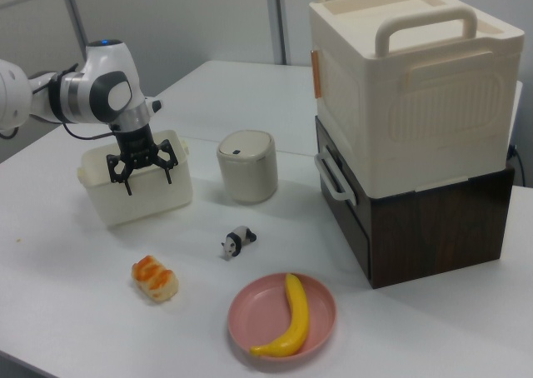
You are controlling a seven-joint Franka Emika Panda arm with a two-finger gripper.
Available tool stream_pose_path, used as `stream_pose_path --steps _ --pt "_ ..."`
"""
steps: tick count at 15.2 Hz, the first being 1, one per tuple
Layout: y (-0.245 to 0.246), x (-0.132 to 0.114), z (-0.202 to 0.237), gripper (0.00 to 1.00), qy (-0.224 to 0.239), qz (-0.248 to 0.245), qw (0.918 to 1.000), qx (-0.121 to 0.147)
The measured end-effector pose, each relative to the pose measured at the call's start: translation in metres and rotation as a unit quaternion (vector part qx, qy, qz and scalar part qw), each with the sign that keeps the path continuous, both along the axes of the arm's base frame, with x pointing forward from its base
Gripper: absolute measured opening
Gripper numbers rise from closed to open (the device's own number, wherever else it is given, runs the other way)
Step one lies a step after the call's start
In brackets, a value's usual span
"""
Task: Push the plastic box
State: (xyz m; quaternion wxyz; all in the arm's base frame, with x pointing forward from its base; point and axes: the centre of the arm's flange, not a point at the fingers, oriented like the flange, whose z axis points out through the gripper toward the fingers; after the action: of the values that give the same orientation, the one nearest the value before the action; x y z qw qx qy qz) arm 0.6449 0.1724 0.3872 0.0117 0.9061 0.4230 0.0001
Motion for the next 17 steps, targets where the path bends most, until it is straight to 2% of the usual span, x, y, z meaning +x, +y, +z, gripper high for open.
stream_pose_path --steps 5,8,11,12,14,16,17 --pt "0.011 0.004 0.000 1.00 -0.021 0.009 0.9997 0.002" --pt "0.012 0.006 0.003 1.00 -0.038 0.024 0.9988 -0.017" --pt "0.006 0.006 0.014 1.00 -0.043 0.013 0.9988 -0.019" --pt "-0.002 0.004 0.021 1.00 -0.037 -0.008 0.9991 -0.021" --pt "-0.030 -0.001 0.043 1.00 -0.023 -0.081 0.9962 -0.024" --pt "-0.064 -0.007 0.073 1.00 -0.020 -0.169 0.9852 -0.021" --pt "-0.079 -0.012 0.089 1.00 -0.022 -0.213 0.9767 -0.019"
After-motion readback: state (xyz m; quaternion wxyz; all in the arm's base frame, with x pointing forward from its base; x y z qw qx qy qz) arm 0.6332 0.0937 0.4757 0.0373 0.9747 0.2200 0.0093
